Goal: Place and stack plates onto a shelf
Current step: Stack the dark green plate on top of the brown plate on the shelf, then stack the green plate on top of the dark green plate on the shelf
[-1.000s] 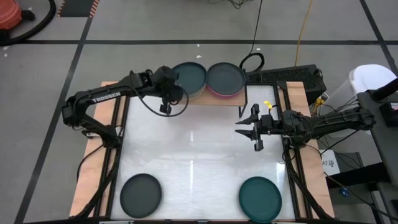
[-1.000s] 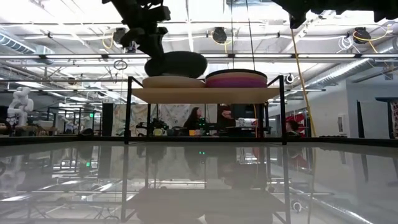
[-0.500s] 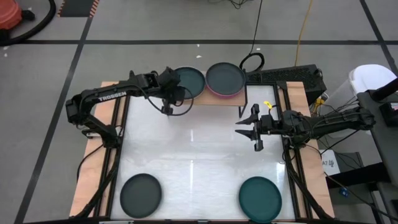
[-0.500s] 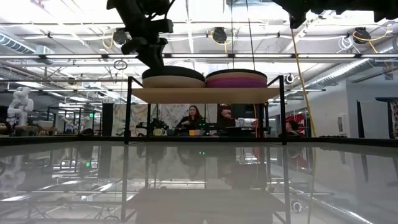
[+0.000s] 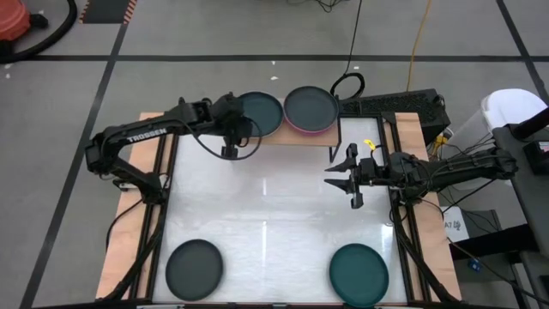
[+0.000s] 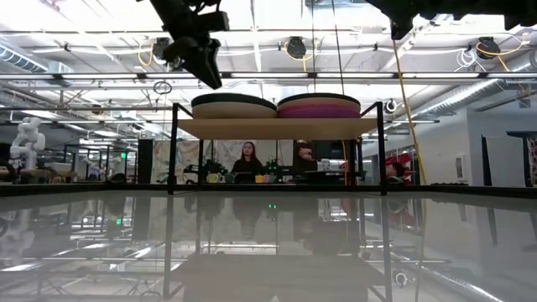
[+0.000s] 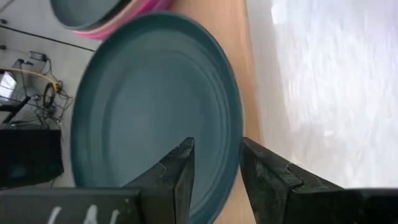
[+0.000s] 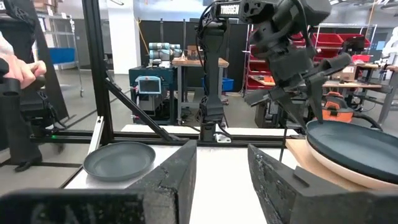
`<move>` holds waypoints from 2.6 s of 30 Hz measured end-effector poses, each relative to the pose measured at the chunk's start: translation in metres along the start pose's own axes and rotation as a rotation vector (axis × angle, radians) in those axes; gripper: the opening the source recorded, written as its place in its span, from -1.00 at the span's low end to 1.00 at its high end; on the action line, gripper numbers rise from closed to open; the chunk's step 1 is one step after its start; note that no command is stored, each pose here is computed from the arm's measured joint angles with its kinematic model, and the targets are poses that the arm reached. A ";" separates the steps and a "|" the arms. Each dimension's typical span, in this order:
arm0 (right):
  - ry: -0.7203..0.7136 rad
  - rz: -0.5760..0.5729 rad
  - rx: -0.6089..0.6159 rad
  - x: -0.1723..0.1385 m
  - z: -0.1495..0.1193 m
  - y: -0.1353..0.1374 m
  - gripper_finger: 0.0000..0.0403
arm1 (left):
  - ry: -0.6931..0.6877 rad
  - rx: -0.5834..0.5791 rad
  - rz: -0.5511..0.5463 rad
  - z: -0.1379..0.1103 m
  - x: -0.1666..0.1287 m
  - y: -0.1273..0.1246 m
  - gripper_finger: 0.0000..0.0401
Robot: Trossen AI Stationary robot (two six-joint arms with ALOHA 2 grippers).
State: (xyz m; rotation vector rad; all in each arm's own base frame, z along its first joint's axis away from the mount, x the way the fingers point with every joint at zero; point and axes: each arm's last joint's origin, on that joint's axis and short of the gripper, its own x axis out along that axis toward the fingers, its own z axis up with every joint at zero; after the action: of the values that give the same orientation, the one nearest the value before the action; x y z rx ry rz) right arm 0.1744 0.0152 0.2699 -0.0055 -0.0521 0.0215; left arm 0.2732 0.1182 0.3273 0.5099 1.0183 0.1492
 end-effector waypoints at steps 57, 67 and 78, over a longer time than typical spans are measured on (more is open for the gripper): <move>1.166 0.486 0.305 0.020 -0.108 0.078 -0.38 | -1.170 -0.572 0.047 -0.061 -0.024 -0.139 -0.35; 1.224 0.375 0.258 0.020 -0.123 0.088 -0.38 | -1.134 -0.606 0.008 -0.061 -0.018 -0.141 -0.35; 1.131 0.383 0.306 0.017 -0.104 0.085 -0.38 | -1.131 -0.622 -0.004 -0.060 -0.017 -0.141 -0.35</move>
State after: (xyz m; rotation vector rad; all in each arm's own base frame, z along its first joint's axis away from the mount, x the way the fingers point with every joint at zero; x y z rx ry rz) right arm 0.1953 0.1004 0.1667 0.2779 1.0848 0.4049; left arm 0.1972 0.0091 0.2487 -0.0283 -0.1558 0.1349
